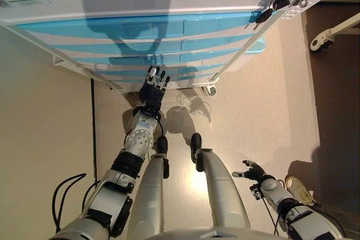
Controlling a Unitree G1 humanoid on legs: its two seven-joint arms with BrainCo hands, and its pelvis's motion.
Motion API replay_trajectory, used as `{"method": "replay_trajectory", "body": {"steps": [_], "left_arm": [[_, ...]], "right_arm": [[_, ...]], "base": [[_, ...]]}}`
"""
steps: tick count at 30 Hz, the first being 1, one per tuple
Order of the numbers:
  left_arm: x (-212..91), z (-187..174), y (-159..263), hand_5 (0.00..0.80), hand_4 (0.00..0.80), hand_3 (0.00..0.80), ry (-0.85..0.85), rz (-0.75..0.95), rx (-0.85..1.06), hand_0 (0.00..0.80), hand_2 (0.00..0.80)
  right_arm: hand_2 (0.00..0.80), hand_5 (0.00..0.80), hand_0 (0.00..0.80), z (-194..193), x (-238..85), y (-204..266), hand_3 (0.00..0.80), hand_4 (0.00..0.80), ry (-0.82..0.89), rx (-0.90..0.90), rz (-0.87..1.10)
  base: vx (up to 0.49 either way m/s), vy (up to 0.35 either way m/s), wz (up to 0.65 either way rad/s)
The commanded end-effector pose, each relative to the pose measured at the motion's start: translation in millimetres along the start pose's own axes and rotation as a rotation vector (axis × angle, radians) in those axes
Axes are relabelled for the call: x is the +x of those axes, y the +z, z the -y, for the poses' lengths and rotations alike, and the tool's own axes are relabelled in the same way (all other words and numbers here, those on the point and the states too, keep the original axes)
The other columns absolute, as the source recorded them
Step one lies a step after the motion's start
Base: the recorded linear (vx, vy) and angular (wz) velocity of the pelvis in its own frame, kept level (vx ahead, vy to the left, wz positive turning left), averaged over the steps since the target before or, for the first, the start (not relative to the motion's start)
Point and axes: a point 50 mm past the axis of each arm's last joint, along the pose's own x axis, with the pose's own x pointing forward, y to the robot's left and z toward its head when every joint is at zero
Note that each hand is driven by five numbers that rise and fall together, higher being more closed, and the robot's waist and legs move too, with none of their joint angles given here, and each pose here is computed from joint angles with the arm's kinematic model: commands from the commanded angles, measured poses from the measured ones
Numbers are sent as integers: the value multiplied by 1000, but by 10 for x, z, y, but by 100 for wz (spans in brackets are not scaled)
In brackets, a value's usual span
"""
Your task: Open the drawer and pick up the medicine
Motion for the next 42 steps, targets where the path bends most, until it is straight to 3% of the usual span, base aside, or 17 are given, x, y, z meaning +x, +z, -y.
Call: {"method": "replay_trajectory", "body": {"steps": [1,42], "left_arm": [[74,835,719,0,0,0,-378,345,4,0,0],[120,1011,763,0,0,0,-400,367,12,0,0]], "right_arm": [[0,0,0,71,-61,-293,0,0,-2,-73,-83],[0,0,0,-22,-91,-381,0,0,18,-115,-106]], "base": [[-27,-38,3],[10,-10,0]]}}
